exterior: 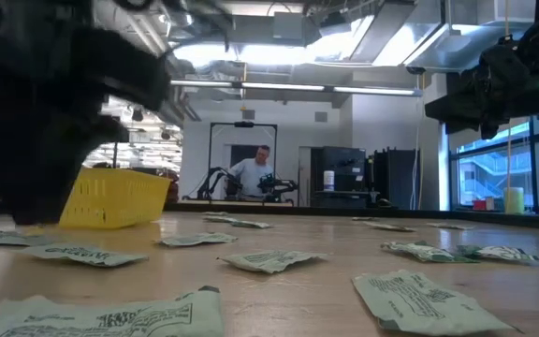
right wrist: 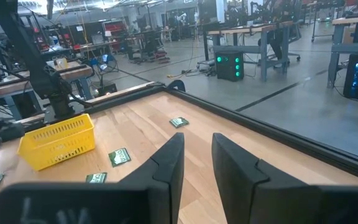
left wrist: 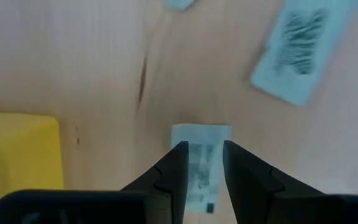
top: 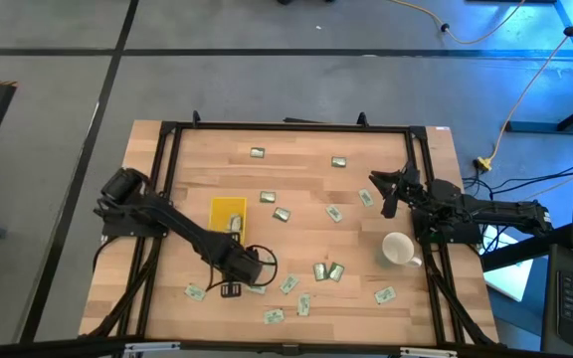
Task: Pick and place Stevia / Truvia into bins
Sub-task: Put the white packet into the yellow bin
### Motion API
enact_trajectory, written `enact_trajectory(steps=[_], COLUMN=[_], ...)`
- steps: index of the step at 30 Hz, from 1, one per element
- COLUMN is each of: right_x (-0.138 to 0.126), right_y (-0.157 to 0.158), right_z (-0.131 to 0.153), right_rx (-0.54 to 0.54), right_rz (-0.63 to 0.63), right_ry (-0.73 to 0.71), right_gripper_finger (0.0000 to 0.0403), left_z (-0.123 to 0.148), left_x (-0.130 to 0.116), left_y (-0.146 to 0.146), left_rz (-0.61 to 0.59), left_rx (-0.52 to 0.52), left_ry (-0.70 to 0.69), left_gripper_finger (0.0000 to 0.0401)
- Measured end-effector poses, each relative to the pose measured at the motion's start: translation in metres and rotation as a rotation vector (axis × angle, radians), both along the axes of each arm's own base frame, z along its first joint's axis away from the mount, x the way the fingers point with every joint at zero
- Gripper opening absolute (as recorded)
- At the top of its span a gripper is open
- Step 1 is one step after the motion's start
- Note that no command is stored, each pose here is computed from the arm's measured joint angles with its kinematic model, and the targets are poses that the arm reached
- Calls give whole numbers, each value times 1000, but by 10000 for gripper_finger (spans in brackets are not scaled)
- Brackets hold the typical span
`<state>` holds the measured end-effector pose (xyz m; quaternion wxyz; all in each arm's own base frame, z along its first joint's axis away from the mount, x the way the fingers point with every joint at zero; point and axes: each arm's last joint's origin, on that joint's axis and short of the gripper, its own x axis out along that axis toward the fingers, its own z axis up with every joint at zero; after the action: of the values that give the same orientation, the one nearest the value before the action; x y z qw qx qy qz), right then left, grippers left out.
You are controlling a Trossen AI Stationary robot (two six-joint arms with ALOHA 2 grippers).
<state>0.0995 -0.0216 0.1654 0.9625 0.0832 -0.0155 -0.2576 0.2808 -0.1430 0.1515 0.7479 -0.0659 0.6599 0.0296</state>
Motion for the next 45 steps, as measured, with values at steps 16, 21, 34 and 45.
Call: enact_trajectory(steps=[16,21,34,45], right_x=[0,0,0,0], right_y=[0,0,0,0], right_z=[0,0,0,0], right_rx=[0,0,-1,0], right_rz=[0,0,0,0], right_ry=[0,0,0,-1], right_gripper_finger=[87,87,87,87], left_z=[-22,-16,74,115], left_x=[4,11,24,-13], left_y=[-1,-4,15,75], left_rz=[21,16,58,672], left_rx=[-11,-60,-221,137], left_ry=[88,95,-160,-237], left_gripper_finger=[41,6,3,3])
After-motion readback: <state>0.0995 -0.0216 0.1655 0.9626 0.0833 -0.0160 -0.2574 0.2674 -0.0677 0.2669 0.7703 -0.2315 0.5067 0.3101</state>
